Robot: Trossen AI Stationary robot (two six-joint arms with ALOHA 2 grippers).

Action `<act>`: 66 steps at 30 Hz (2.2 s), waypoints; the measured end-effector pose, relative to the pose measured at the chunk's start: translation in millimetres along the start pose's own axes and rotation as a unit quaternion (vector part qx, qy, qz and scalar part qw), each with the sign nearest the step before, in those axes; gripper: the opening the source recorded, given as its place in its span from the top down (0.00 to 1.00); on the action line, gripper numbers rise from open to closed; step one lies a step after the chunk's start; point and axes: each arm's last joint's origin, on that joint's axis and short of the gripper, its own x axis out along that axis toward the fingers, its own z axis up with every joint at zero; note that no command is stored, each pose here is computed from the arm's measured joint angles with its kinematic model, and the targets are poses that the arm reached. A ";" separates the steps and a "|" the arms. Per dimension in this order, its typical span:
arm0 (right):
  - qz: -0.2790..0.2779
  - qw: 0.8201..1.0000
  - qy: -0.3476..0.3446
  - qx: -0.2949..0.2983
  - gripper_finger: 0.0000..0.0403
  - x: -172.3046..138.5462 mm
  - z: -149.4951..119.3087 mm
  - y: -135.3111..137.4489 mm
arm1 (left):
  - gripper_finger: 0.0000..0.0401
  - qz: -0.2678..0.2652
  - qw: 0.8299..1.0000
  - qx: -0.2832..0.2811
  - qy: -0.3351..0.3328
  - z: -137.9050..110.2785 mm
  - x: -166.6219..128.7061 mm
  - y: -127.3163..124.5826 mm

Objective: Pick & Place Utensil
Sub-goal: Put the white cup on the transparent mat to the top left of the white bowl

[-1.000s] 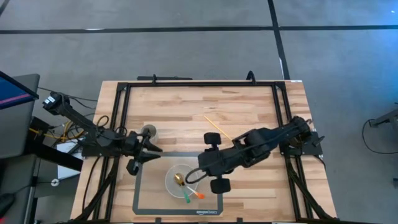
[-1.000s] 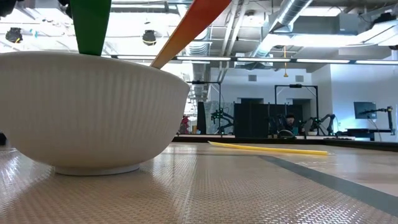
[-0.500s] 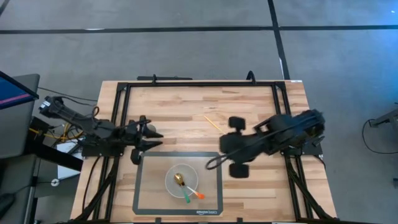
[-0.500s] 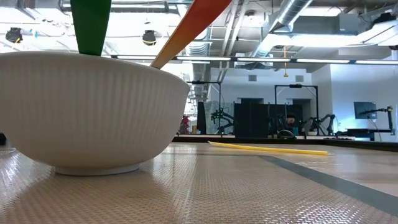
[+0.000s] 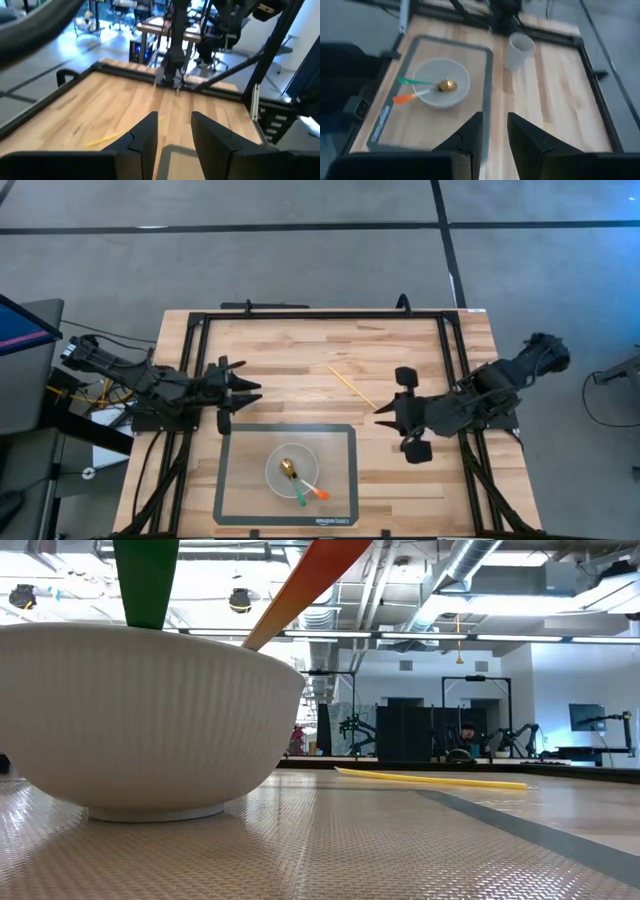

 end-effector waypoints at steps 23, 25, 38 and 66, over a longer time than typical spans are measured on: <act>0.003 0.967 -0.248 0.054 0.80 90.2 -128.2 -39.4 | 0.70 0.100 0.976 0.014 0.192 16.4 20.6 -3.6; -0.008 0.967 -0.247 0.061 0.80 91.2 -128.4 -45.0 | 0.70 0.100 0.969 -0.006 0.228 9.9 20.0 -3.2; -0.020 0.962 -0.256 0.089 0.80 91.9 -127.1 -53.4 | 0.70 0.178 0.893 -0.028 0.411 -51.8 19.2 5.8; -0.017 0.962 -0.255 0.098 0.80 92.0 -127.2 -53.4 | 0.93 0.200 0.872 0.000 0.447 -102.4 23.3 14.3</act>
